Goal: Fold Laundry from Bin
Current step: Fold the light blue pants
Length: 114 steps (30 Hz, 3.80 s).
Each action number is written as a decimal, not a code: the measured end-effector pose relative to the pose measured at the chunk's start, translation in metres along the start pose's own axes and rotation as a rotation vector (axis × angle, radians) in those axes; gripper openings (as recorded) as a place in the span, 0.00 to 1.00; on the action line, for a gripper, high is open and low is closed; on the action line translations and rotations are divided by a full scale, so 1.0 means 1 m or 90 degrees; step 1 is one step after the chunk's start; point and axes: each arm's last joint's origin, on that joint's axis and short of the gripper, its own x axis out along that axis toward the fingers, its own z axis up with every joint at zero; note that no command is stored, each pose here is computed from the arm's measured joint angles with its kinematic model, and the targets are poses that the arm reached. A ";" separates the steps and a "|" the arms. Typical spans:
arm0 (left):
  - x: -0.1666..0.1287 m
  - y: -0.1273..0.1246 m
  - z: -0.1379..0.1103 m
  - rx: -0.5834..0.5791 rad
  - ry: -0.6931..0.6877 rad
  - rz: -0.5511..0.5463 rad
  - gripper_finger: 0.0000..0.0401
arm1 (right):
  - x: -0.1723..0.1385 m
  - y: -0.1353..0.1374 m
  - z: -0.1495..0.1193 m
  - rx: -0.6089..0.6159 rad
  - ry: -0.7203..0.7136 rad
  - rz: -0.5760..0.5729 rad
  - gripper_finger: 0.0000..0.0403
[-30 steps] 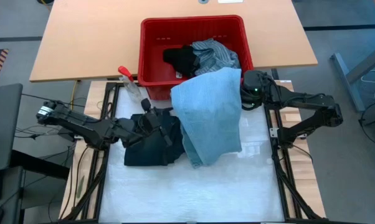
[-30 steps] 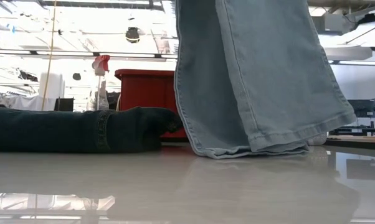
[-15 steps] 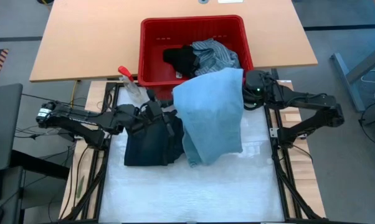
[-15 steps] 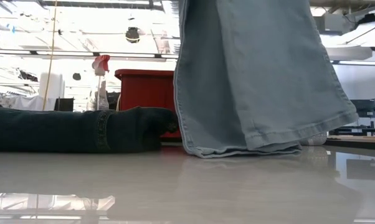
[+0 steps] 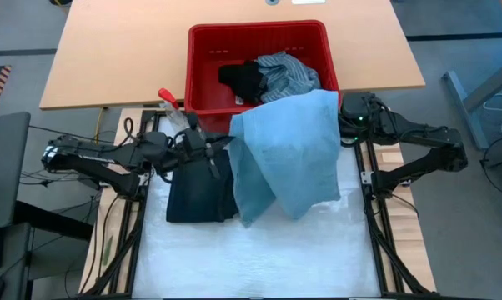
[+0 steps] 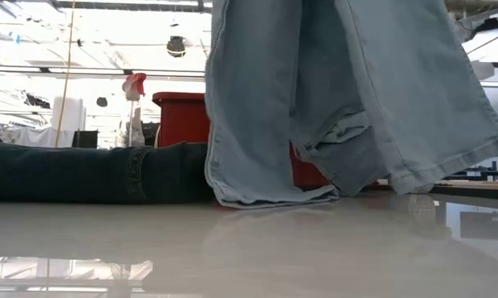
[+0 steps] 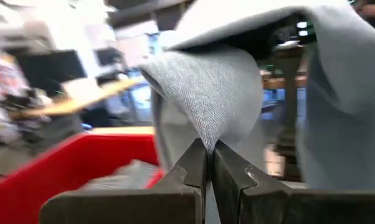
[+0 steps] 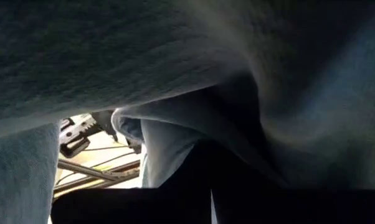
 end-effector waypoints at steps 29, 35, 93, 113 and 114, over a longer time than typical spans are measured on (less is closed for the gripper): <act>0.041 -0.014 -0.032 -0.103 -0.031 -0.405 0.46 | 0.052 -0.005 -0.027 -0.050 0.068 -0.006 0.05; 0.030 -0.007 -0.023 -0.083 -0.035 -0.394 0.56 | 0.050 -0.007 -0.036 -0.086 0.126 -0.014 0.05; -0.036 0.046 0.042 -0.300 -0.185 -0.386 0.00 | 0.001 -0.006 -0.242 -0.264 -0.253 0.057 0.51; -0.055 0.034 0.041 -0.365 -0.099 -0.356 0.00 | 0.076 0.027 -0.183 -0.414 -0.313 -0.050 0.48; -0.055 0.034 0.040 -0.365 -0.097 -0.353 0.00 | 0.080 0.028 -0.179 -0.425 -0.305 -0.054 0.48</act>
